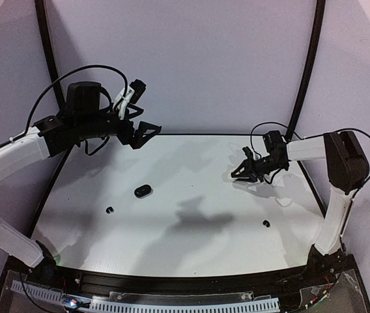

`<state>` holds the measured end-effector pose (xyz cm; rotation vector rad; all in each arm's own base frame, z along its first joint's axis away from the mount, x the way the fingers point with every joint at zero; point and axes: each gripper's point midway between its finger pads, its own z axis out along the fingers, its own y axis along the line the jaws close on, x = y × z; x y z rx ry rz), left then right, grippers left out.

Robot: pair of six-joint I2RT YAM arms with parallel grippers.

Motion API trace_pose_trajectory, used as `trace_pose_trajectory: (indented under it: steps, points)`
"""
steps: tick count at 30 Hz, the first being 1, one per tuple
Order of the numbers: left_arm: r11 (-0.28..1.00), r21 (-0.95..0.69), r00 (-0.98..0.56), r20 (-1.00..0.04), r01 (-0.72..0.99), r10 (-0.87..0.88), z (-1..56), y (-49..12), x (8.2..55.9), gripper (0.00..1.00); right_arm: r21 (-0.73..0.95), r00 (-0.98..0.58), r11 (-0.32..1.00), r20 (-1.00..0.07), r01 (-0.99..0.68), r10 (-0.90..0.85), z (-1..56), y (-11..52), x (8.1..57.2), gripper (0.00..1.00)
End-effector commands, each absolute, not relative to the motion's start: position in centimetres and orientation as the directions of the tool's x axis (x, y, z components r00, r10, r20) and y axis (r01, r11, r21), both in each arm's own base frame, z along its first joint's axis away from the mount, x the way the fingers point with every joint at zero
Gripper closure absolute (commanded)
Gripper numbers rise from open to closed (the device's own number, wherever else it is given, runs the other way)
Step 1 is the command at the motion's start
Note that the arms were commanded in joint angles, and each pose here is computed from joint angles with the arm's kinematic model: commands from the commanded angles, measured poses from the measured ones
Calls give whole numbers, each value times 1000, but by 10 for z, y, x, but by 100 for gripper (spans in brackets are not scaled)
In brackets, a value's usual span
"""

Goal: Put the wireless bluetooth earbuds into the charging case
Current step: Place the charging case with the earbuds at the center of the board, then pick up the charging case from the center of the board.

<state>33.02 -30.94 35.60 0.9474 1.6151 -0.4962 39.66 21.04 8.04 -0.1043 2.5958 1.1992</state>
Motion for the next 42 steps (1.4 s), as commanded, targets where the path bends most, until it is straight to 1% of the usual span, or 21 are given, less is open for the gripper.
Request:
trace_pose_trajectory:
  steps: [1, 6, 8, 9, 12, 14, 16, 24, 26, 28, 31, 35, 37, 38, 39, 40, 41, 42]
  points:
    - [590, 157, -34, -954, 792, 299, 365, -302, 321, 1, 736, -978, 662, -209, -142, 23, 52, 192, 402, 100]
    - [594, 159, -36, -953, 789, 302, 364, -302, 322, 1, 741, -988, 665, -150, -95, 25, 28, 185, 405, 100]
    - [594, 159, -36, -952, 788, 303, 364, -302, 323, 1, 736, -989, 671, -142, -86, 29, 25, 182, 405, 97]
    - [592, 161, -33, -952, 789, 303, 364, -302, 322, 1, 724, -990, 686, -135, -73, 37, 22, 179, 405, 88]
    - [589, 163, -31, -952, 792, 305, 363, -303, 323, 1, 675, -992, 737, -120, -47, 46, 15, 169, 404, 72]
    - [586, 164, -28, -952, 793, 305, 364, -304, 323, 1, 643, -991, 765, -123, -46, 44, 14, 164, 404, 67]
    - [583, 164, -27, -952, 796, 305, 364, -305, 323, 0, 607, -991, 794, -125, -41, 44, 14, 157, 405, 59]
    - [581, 156, -38, -951, 799, 308, 360, -305, 322, 1, 530, -982, 846, -184, -57, 49, 26, 145, 420, 56]
    - [587, 156, -58, -943, 794, 329, 349, -303, 324, 1, 505, -976, 860, -215, -76, 40, 33, 142, 427, 56]
    - [597, 157, -87, -929, 787, 360, 333, -301, 327, 0, 489, -961, 865, -275, -112, 31, 50, 141, 437, 56]
    - [609, 149, -163, -890, 779, 427, 295, -294, 334, 0, 457, -923, 872, -385, -175, 16, 87, 140, 448, 56]
    - [613, 75, -291, -830, 787, 476, 254, -283, 350, 0, 431, -831, 854, -557, -292, -3, 145, 155, 455, 55]
    - [581, 34, -356, -761, 813, 542, 216, -286, 356, 0, 404, -766, 839, -642, -365, -24, 173, 168, 452, 55]
    - [580, 44, -353, -755, 813, 552, 219, -285, 357, 0, 396, -747, 833, -665, -387, -31, 180, 174, 450, 55]
    - [601, 74, -399, -683, 796, 612, 183, -278, 370, 0, 379, -702, 814, -710, -441, -51, 193, 189, 447, 54]
    - [593, 74, -404, -665, 802, 628, 172, -279, 371, 0, 375, -693, 809, -719, -452, -54, 196, 191, 445, 53]
    - [609, 131, -414, -621, 783, 666, 153, -269, 383, 1, 357, -655, 785, -751, -506, -81, 206, 206, 439, 52]
    - [588, 158, -395, -602, 793, 694, 145, -264, 388, 1, 346, -638, 770, -763, -536, -101, 209, 215, 435, 52]
